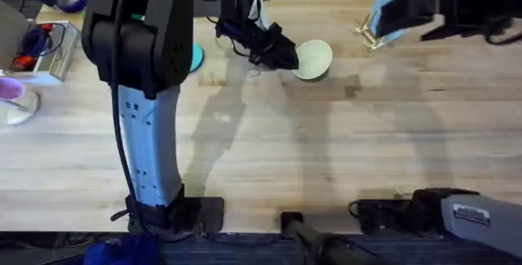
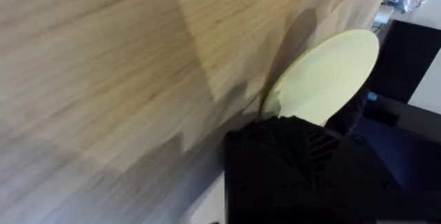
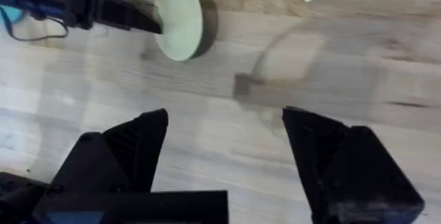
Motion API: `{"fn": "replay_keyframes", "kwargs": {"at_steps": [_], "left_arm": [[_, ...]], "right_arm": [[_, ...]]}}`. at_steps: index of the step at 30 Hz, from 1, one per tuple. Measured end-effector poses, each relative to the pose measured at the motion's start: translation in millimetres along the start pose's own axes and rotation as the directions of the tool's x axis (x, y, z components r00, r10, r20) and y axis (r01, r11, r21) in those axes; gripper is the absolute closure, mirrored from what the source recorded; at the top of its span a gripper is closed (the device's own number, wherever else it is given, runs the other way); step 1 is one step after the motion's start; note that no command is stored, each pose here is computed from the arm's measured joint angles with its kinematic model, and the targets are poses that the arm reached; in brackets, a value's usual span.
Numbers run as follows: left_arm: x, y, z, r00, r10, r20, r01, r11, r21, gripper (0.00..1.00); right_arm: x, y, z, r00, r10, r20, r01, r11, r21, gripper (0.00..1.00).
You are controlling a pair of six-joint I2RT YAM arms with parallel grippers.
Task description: Pick up the plates from the table one by one and place each into a slot on the dish rack.
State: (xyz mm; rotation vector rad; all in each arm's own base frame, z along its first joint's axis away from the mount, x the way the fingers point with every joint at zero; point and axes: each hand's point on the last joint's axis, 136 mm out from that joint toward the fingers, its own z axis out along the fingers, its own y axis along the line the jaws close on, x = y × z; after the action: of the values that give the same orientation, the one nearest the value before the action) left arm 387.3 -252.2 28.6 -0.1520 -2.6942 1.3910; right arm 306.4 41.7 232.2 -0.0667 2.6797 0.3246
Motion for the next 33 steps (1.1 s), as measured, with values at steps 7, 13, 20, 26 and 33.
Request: {"fn": "replay_keyframes", "kwargs": {"at_steps": [7,13,20,26,33], "left_arm": [[-0.1,0.0,0,1.0,0.0,0.0,0.0,1.0,0.0,0.958],[-0.2,-0.1,0,1.0,0.0,0.001,0.0,1.0,0.0,0.959],[-0.6,-0.2,0,1.0,-0.001,0.002,0.001,1.0,0.001,0.959],[-0.7,-0.2,0,1.0,-0.001,0.002,0.001,1.0,0.001,0.959],[-0.8,-0.2,0,1.0,-0.001,0.003,0.001,1.0,0.001,0.959]], "right_arm": [[-14,17,50,0.994,0.066,-0.09,-0.081,0.983,-0.166,0.007],[-10,23,81,0.98,0.089,-0.178,-0.127,0.969,-0.213,0.007],[-11,38,116,0.975,0.045,-0.218,-0.1,0.964,-0.247,0.007],[-12,49,138,0.973,0.018,-0.229,-0.08,0.961,-0.266,0.007],[-14,47,155,0.969,0.044,-0.241,-0.109,0.959,-0.262,0.007]]}}
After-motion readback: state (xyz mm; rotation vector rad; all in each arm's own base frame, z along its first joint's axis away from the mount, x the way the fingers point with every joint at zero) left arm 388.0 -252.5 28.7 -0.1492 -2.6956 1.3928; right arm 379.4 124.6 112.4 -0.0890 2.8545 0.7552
